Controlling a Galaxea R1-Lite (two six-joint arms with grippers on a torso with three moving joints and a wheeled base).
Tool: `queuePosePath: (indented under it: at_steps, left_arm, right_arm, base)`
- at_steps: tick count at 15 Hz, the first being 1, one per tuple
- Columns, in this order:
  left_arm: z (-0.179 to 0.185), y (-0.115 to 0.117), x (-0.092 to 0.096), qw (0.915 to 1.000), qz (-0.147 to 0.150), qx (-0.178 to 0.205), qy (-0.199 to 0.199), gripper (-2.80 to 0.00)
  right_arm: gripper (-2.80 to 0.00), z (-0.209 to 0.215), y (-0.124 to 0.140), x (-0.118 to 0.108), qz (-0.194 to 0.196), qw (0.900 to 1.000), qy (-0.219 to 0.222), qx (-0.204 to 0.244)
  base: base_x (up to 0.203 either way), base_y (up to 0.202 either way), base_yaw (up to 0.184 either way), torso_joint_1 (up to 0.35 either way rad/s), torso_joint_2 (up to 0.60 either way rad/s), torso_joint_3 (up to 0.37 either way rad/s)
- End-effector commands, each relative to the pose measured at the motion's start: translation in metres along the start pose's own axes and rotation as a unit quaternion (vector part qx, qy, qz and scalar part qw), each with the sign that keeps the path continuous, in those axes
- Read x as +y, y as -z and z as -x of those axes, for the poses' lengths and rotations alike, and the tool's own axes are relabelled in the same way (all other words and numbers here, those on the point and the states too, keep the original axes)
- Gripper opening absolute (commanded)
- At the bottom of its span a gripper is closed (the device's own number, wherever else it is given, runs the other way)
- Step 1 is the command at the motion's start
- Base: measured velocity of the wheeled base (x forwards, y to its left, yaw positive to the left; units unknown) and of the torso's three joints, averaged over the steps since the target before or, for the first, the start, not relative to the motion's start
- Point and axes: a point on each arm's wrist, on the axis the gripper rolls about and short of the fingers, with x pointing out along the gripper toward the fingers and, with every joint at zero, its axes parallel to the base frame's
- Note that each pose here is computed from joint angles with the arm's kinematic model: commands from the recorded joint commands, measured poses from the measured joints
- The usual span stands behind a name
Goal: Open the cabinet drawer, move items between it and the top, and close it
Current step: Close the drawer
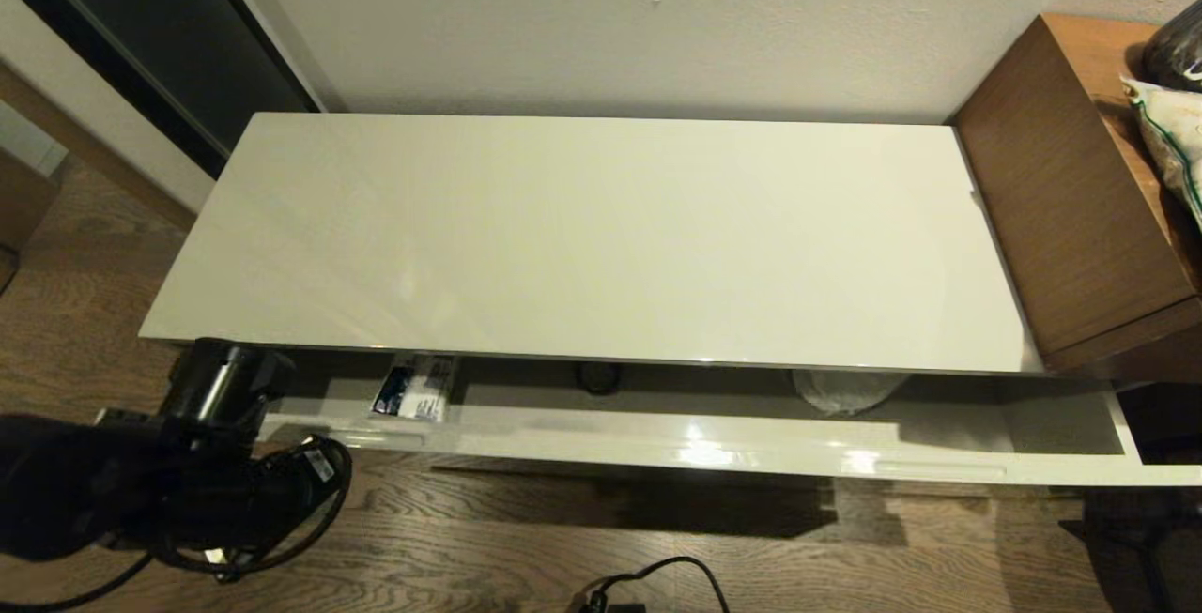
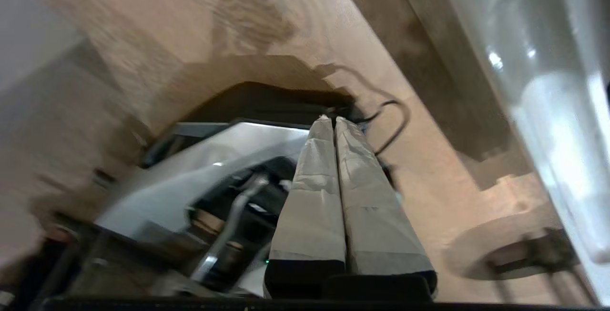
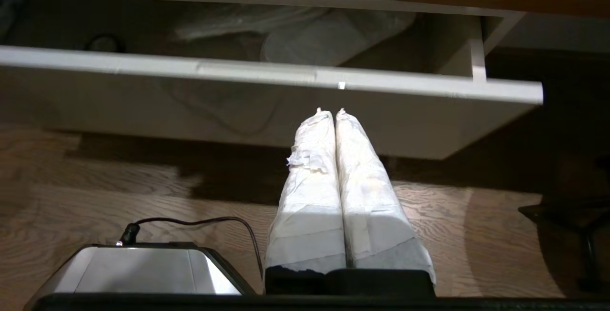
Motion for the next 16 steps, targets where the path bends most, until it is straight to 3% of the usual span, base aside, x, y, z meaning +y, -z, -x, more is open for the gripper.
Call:
queuePosePath:
  at_steps: [1,8,12,16]
  left_arm:
    - [0.011,-0.01,-0.013,0.9996,0.009,-0.015,0.021,-2.8]
    - [0.025,-0.026,-0.027,0.9982,0.02,-0.039,0.04,-2.8]
    - [0.019,-0.031,-0.031,0.9979,0.027,-0.057,0.015,-2.8]
    - [0.002,-0.034,-0.034,0.9943,0.035,-0.093,-0.039,-2.8]
  right_arm:
    - [-2.8,0.0,0.0,0.0,0.0,1.0,-0.001,0.0]
    - [-2.8,0.0,0.0,0.0,0.0,1.0,-0.001,0.001]
    - [-2.8,0.0,0.0,0.0,0.0,1.0,-0.001,0.0]
    - [-2.8,0.0,0.0,0.0,0.0,1.0,-0.001,0.0]
  base:
    - [0.0,0.0,0.0,0.0,0.0,0.0]
    - [0.0,0.0,0.0,0.0,0.0,0.0]
    - [0.0,0.0,0.0,0.0,0.0,0.0]
    - [0.0,0.0,0.0,0.0,0.0,0.0]
